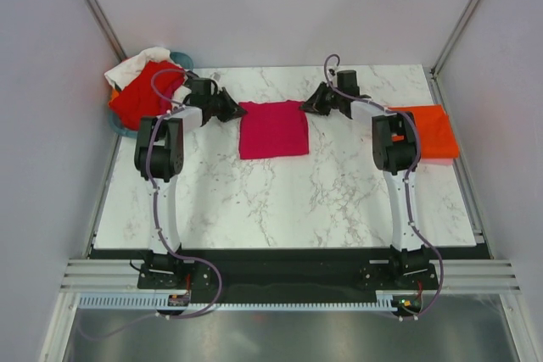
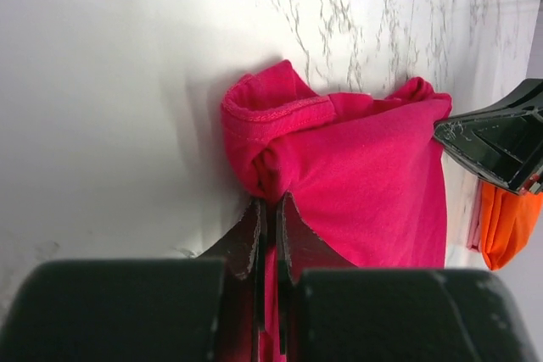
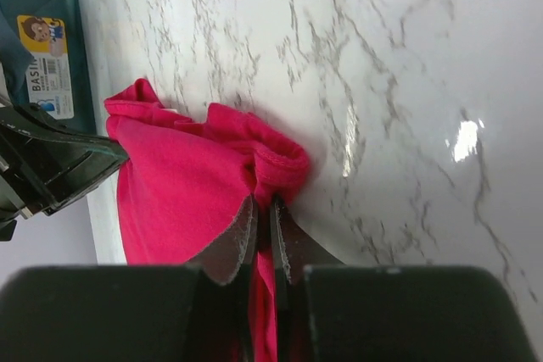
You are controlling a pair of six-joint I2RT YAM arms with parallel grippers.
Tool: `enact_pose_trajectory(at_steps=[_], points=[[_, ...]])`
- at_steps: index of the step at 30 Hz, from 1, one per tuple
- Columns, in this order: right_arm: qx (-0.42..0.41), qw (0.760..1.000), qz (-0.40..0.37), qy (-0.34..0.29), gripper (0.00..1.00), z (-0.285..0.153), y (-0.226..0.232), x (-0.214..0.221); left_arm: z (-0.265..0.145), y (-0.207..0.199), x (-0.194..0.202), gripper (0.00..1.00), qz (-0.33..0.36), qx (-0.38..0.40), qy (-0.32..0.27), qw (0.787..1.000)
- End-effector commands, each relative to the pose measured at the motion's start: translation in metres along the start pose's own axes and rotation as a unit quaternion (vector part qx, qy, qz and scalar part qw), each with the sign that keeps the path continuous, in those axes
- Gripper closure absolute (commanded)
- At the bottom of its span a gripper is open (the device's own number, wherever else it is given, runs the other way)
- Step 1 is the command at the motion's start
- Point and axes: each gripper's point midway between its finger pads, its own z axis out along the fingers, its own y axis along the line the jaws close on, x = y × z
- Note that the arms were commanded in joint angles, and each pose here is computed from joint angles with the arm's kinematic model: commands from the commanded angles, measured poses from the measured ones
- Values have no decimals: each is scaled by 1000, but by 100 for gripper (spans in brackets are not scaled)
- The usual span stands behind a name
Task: Fold and stack the t-shirts
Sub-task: Fold the tshirt
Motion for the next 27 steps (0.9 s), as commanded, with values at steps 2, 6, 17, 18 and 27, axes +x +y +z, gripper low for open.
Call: enact_pose_trajectory(at_steps=[2,6,17,18,27], points=[[20,999,-28,-20,100,-31,4,-12,-13,-46,3,98,9,37,-22,999],[66,997,-27,-14,46,-47,-18,4,-16,-48,21,98,-3,40,-18,999],[263,958,-92,-68,51,-128,-51,5,-27,-48,28,98,27,46,-4,999],[288,951,-92,-64,54,-136,-60,11,-27,-49,30,98,28,48,0,998],[549,808,-174,-123,48,-218,-84,-9,-35,-62,33,98,33,74,14,997]])
